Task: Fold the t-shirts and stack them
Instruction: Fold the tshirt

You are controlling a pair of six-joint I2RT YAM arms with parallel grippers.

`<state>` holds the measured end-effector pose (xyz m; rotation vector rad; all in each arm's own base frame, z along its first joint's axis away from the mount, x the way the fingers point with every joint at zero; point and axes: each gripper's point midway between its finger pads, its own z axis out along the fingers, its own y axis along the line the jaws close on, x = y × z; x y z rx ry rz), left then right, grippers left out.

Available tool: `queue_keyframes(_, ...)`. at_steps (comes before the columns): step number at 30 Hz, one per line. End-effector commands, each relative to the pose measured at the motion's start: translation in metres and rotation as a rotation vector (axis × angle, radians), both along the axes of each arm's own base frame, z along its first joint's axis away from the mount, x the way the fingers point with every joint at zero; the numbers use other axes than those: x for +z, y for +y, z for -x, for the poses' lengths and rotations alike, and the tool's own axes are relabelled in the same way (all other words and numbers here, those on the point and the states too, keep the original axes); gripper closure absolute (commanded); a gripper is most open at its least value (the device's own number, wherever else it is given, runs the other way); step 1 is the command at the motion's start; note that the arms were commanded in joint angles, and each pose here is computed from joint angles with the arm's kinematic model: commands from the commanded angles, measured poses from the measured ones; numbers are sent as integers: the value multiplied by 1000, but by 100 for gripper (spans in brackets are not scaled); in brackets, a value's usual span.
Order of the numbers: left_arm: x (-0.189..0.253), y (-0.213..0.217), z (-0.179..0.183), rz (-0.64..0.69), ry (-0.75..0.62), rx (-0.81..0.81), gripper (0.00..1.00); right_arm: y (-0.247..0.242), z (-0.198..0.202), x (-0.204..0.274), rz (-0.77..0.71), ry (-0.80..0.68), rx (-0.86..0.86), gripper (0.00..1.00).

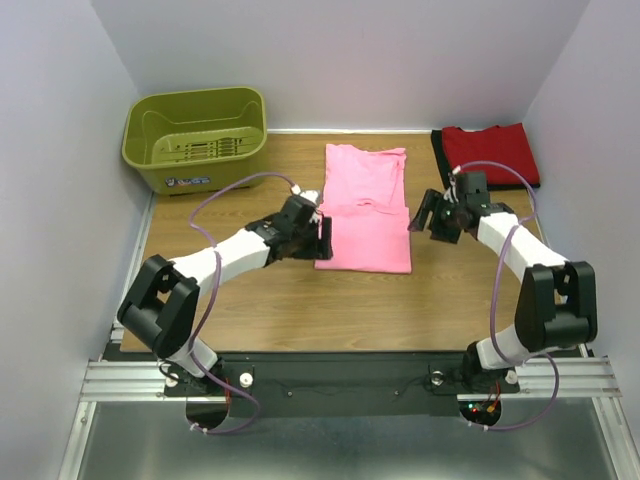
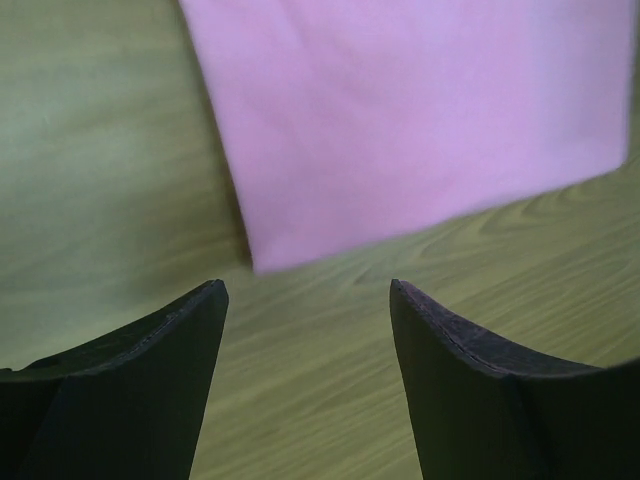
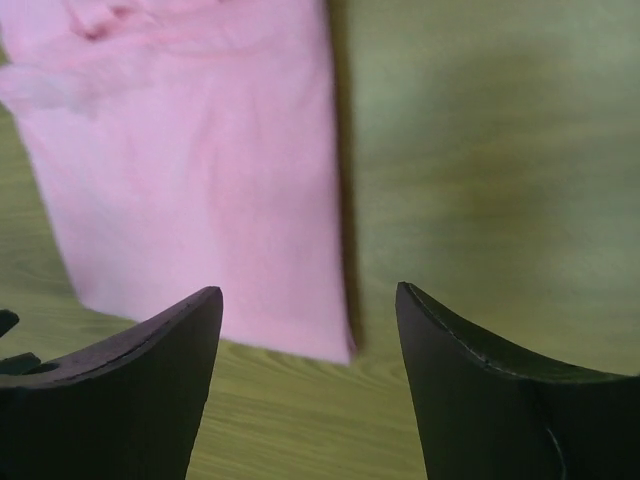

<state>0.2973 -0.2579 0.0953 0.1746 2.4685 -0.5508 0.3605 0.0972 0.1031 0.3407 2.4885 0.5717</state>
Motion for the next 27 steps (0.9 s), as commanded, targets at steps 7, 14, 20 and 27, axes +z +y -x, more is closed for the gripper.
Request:
queue_keyframes(7, -39, 15, 10, -162, 100, 61, 38, -24, 59, -19, 107, 87, -42, 23)
queue_keyframes(14, -52, 7, 5, -174, 130, 53, 47, -23, 68, -23, 101, 101, -34, 23)
queue_keyframes(20, -50, 3, -1, -178, 116, 58, 47, -17, 71, -28, 112, 115, -11, 22)
queue_keyframes(27, -62, 5, -1, -220, 153, 60, 49, -11, 71, -32, 155, 130, -13, 20)
